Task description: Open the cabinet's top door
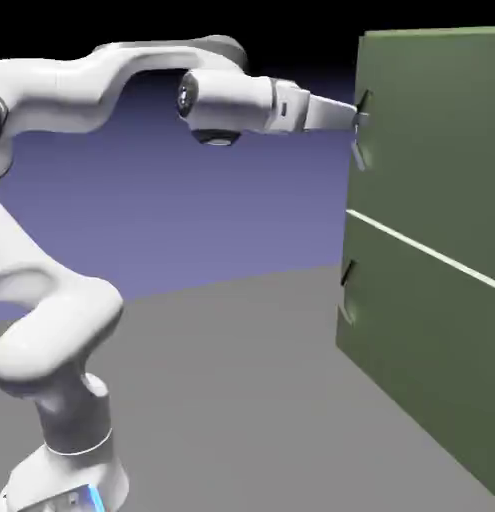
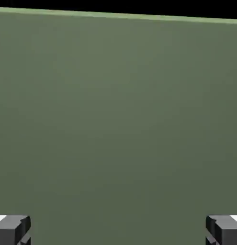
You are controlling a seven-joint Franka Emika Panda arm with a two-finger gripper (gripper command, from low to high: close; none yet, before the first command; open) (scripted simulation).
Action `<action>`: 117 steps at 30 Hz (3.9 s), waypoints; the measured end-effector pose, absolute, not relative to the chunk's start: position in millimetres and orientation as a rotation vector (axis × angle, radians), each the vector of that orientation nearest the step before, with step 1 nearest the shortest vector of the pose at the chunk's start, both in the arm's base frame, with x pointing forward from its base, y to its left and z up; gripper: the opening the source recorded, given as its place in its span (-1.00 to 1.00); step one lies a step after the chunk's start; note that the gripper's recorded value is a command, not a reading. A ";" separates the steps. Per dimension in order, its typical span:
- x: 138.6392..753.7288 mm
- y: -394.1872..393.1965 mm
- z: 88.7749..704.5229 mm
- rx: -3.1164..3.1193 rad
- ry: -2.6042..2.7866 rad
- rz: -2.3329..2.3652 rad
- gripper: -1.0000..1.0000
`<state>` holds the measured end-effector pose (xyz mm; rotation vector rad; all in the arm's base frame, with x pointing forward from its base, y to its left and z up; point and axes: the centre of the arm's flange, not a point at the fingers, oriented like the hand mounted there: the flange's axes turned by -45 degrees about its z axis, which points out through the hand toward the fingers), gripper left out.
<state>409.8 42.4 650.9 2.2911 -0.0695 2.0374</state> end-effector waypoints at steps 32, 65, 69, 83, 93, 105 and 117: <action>534.0 179.9 578.9 2.204 -0.038 2.204 -1.00; 374.8 109.2 579.1 2.357 0.358 2.359 -1.00; 348.2 90.4 579.1 2.382 0.439 2.383 -1.00; 273.2 21.1 579.1 2.448 0.706 2.449 -1.00; 233.3 -29.8 578.9 2.482 0.884 2.482 -1.00; 181.5 -124.9 578.9 2.519 1.204 2.520 -1.00; 145.5 -258.8 578.9 2.526 1.652 2.527 -1.00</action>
